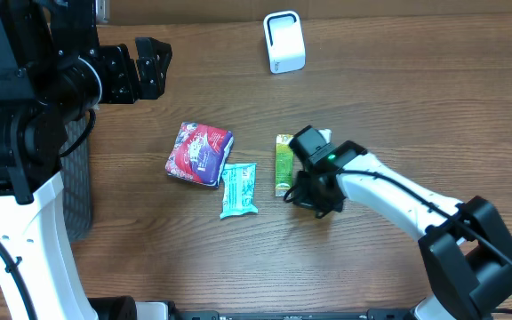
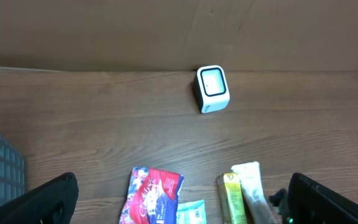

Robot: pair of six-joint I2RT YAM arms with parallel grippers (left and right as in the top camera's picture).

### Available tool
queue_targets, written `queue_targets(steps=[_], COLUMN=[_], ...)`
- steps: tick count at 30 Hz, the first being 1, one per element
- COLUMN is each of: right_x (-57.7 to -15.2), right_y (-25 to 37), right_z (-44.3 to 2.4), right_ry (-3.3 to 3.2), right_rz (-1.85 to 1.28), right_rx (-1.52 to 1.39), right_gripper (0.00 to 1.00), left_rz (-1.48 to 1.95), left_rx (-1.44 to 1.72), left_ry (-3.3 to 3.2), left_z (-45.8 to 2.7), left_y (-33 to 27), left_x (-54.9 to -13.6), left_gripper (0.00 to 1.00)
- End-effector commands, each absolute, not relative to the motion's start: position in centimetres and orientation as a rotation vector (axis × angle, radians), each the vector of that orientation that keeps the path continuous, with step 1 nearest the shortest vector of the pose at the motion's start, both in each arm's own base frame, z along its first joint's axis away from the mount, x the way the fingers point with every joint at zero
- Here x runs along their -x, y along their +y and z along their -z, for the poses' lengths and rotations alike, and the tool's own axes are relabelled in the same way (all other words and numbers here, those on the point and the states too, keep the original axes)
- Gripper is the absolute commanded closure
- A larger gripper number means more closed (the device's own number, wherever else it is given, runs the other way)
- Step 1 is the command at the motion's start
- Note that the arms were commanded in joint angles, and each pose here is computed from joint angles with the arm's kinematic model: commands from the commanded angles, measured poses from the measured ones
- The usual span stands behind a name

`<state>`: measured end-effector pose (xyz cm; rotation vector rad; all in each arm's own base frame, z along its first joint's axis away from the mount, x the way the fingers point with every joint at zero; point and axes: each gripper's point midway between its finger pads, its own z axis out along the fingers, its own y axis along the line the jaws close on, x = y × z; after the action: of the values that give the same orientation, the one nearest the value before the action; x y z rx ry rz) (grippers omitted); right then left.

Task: Scan the item barcode
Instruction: 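Grasp the white tube with the right gripper and lift it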

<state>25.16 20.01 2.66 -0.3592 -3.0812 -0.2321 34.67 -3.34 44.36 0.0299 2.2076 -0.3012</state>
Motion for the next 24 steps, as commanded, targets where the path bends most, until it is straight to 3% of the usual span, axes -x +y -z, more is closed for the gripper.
queue_targets(steps=[1, 6, 14, 19, 24], right_x=[-26.5, -30.1, -37.9, -39.9, -40.9], right_y=[16.1, 13.5, 10.7, 9.1, 9.3], right_z=[-2.4, -2.5, -4.1, -4.8, -5.3], right_ry=[-3.094, -3.192, -3.458, -3.511, -3.543], right_rz=[0.089, 0.117, 0.215, 0.251, 0.338], right_rx=[0.513, 0.486, 0.54, 0.601, 0.554], right_gripper=[0.96, 0.96, 0.83, 0.82, 0.71], left_rz=[0.288, 0.288, 0.288, 0.288, 0.288], left_rx=[-0.047, -0.047, -0.047, -0.047, -0.047], left_ry=[2.195, 2.195, 2.195, 2.195, 2.195], left_z=[-44.7, -44.7, -44.7, -44.7, -44.7], left_y=[-3.3, -3.3, -3.3, -3.3, -3.3], left_x=[-34.7, -34.7, -34.7, -34.7, -34.7], left_gripper=[0.0, 0.0, 0.0, 0.0, 0.0])
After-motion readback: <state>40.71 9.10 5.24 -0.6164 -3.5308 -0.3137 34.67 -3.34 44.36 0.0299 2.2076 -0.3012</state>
